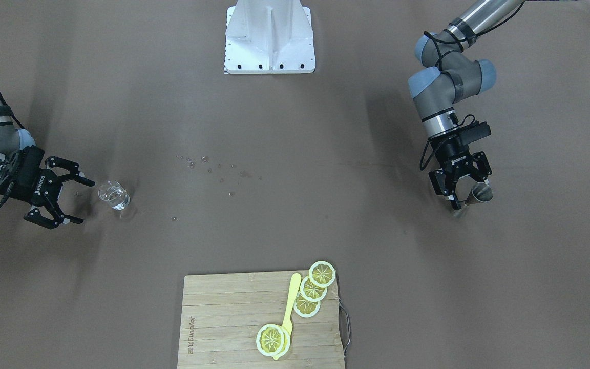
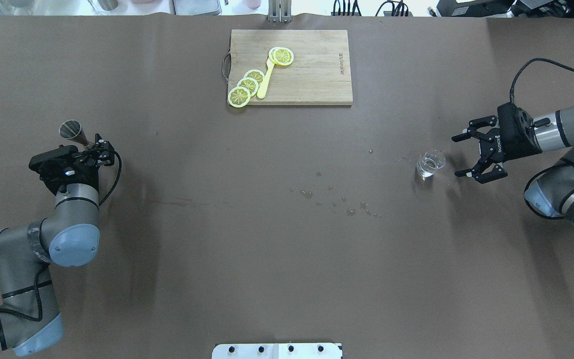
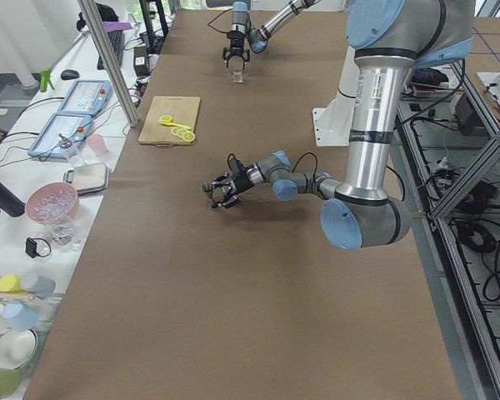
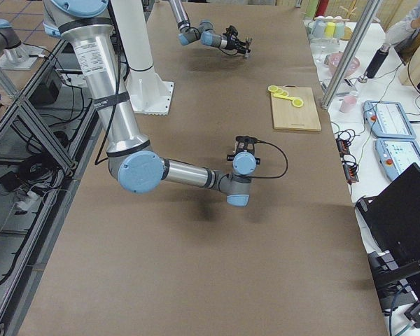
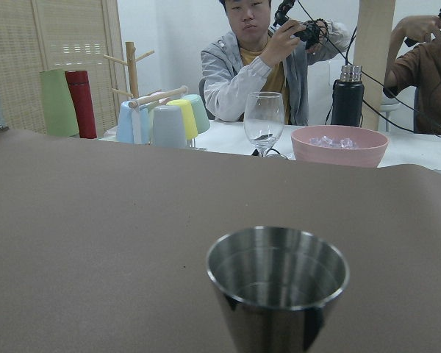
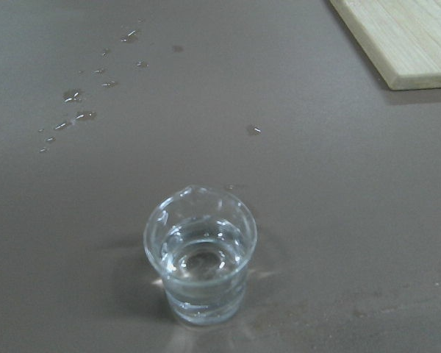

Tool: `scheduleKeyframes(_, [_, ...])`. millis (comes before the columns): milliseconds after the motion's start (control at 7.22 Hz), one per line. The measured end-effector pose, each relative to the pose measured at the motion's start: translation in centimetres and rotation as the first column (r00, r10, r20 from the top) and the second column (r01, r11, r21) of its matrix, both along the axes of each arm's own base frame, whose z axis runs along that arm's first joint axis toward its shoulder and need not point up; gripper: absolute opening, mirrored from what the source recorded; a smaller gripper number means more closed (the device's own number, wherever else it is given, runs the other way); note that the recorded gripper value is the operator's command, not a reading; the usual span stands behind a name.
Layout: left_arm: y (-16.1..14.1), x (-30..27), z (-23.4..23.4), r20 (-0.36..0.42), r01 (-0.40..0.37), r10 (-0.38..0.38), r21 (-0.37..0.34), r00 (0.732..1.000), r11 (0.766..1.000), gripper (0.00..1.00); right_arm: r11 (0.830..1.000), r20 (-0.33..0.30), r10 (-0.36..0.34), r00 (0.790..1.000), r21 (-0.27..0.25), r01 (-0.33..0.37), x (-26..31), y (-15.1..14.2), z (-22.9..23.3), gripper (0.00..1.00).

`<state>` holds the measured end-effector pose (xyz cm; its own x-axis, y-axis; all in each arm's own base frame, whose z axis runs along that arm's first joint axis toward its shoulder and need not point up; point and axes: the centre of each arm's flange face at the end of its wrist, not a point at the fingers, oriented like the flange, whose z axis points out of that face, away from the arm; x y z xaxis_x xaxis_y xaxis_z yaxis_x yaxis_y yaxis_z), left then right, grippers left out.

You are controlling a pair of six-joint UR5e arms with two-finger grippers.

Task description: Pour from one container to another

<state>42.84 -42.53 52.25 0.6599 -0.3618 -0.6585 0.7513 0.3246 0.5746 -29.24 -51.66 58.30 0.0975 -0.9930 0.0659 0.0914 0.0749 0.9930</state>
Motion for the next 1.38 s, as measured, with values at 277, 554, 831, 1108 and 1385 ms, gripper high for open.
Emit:
scheduleKeyframes(277, [-0.1,0.0,0.1,0.021,0.016,-0.017,0.02,1.0,1.0,0.47,1.0,0.011,0.004,1.0,-0.027,-0.004,-1.0,0.3,-0.7,1.0])
scheduleKeyframes(554, [-0.1,0.1,0.3,0.031,0.021,-0.022,0.027,0.999,0.999,0.41,0.999,0.018,0.01,1.0,-0.047,-0.009,-2.0,0.5,-1.3,1.0])
scheduleKeyframes(831, [-0.2,0.4,0.5,0.039,0.019,-0.02,0.025,0.999,1.0,0.09,0.999,0.02,0.015,1.0,-0.053,-0.014,-3.0,0.8,-1.5,1.0])
scheduleKeyframes(1108, [-0.6,0.2,-0.1,0.07,0.002,-0.004,0.031,0.998,1.0,0.0,0.999,0.02,0.017,1.0,-0.051,-0.015,-3.9,1.1,-1.7,1.0])
scheduleKeyframes(1385, [-1.6,-1.1,-1.8,0.095,-0.009,0.004,0.045,0.995,0.999,0.0,0.999,0.023,0.017,1.0,-0.049,-0.015,-4.2,1.1,-2.0,0.94])
